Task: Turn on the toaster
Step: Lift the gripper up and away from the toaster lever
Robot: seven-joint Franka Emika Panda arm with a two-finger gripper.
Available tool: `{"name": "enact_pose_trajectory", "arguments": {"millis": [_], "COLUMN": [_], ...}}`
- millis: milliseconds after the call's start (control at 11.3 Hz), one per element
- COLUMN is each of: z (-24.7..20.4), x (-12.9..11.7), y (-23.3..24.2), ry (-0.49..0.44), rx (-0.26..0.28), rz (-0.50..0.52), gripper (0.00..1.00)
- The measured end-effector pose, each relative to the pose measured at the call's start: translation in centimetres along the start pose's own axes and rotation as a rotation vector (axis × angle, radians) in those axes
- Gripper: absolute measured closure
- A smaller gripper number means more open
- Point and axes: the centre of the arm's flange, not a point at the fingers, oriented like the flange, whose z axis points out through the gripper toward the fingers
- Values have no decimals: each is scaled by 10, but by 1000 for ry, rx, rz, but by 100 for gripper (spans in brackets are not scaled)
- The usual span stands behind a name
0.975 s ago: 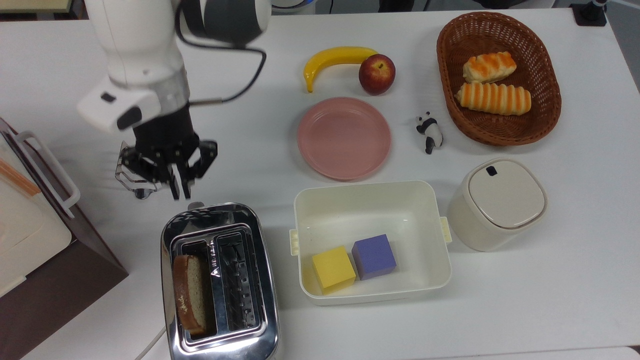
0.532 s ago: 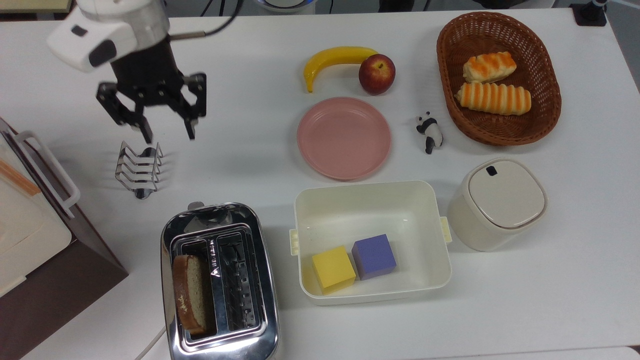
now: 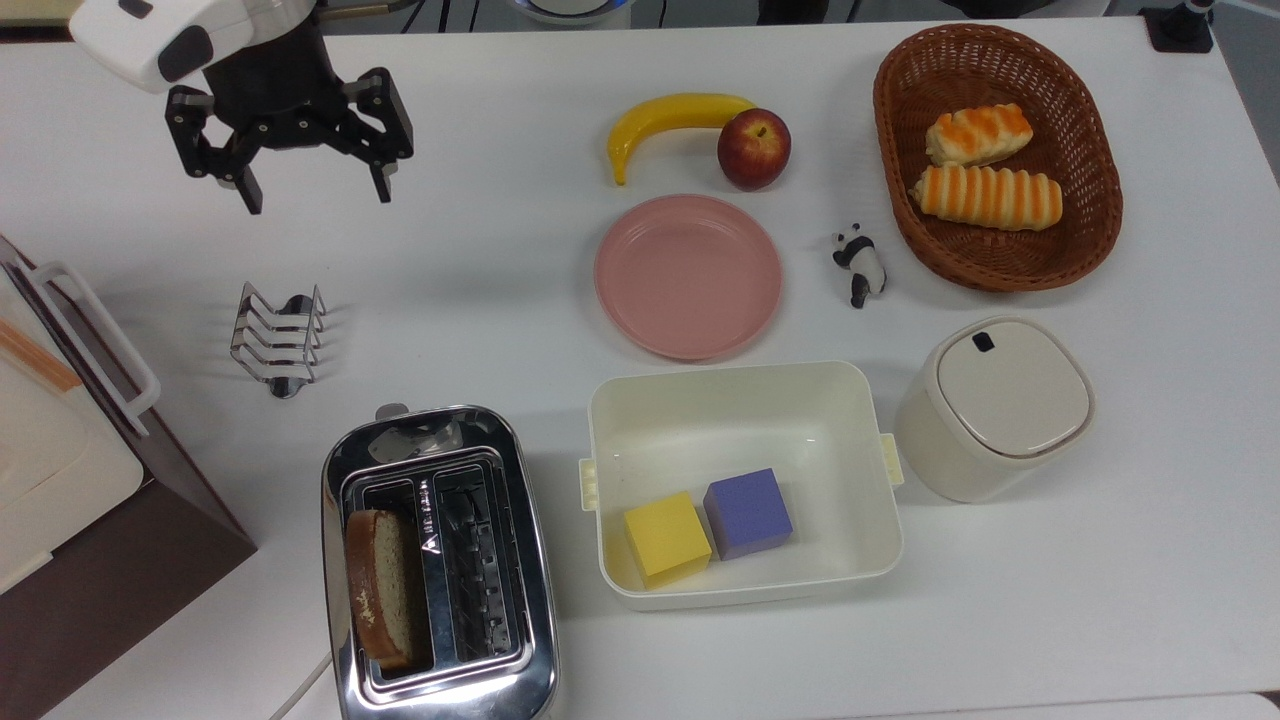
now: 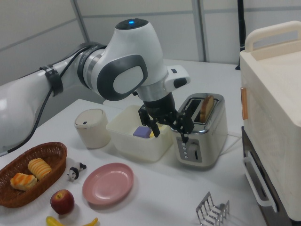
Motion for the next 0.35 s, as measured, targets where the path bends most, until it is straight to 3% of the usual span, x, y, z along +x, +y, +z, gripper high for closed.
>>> {"name": "enact_pose_trajectory", "arguments": {"millis": [355], "z": [2], "x": [-4], "y": [-1], "ry": [-29], "rx": [12], "rz": [3], "gripper": [0]}}
